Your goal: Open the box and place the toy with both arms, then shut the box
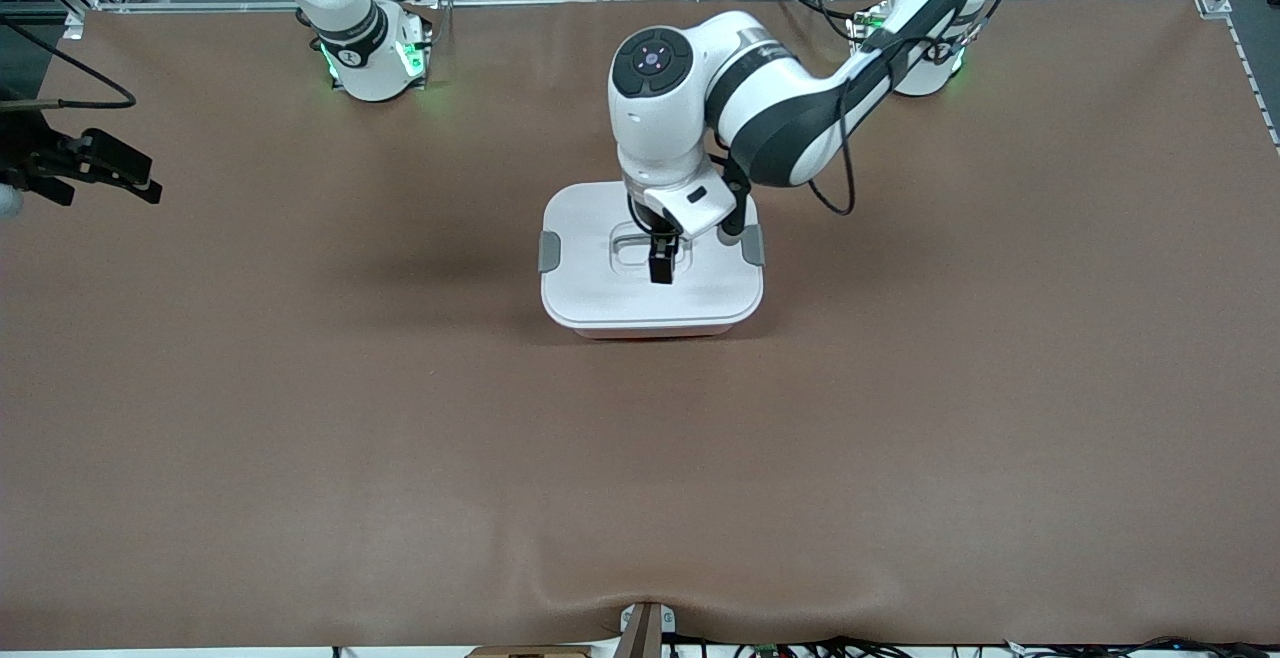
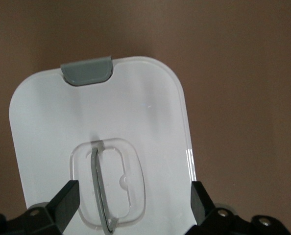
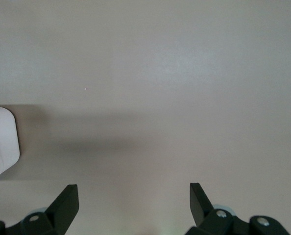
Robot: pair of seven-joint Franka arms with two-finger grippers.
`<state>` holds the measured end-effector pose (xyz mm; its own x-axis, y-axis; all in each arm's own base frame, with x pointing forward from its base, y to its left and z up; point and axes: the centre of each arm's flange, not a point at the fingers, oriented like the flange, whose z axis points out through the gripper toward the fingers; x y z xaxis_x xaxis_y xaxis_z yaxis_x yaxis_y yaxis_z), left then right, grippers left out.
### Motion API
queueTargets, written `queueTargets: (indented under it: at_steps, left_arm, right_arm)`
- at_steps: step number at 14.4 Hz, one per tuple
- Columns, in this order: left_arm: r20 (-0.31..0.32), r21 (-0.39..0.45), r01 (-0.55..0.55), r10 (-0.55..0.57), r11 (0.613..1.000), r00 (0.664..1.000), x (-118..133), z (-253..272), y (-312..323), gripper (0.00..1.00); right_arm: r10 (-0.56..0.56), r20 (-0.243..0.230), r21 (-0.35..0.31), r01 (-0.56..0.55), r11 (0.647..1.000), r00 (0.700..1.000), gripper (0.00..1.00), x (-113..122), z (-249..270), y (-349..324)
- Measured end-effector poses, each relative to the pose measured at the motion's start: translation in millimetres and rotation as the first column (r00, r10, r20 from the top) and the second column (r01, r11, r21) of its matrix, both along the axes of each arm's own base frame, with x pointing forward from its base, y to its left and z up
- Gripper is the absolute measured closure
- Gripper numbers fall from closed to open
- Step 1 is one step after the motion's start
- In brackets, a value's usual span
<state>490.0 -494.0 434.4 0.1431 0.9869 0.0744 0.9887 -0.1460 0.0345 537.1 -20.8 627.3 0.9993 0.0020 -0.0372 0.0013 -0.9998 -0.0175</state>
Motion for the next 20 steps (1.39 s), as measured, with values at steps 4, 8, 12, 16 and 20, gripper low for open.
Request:
queueTargets:
  at_steps: [4, 8, 12, 16, 20]
  left_arm:
    - [0.043, -0.011, 0.104, -0.103, 0.995, 0.994, 38, 64, 58, 0.00]
    - [0.019, 0.002, 0.406, -0.406, 0.914, 0.914, 73, 125, 156, 0.00]
    - [-0.102, 0.008, 0.658, -0.654, 0.753, 0.750, 94, 142, 249, 0.00]
    - [-0.062, -0.062, 0.718, -0.721, 0.693, 0.690, 100, 171, 314, 0.00]
    - [-0.056, -0.052, 0.857, -0.858, 0.513, 0.510, 86, 210, 375, 0.00]
  right_arm:
    - [-0.003, -0.002, 0.000, 0.003, 1.000, 1.000, 0.00, 0, 0, 0]
    - [-0.008, -0.003, -0.001, 0.008, 1.000, 1.000, 0.00, 0, 0, 0]
    - [-0.008, -0.004, -0.001, 0.008, 1.000, 1.000, 0.00, 0, -1, 1]
    - [-0.009, -0.013, -0.002, 0.008, 1.000, 1.000, 0.00, 0, -5, 1]
    - [-0.009, -0.017, -0.003, 0.009, 1.000, 1.000, 0.00, 0, -6, 1]
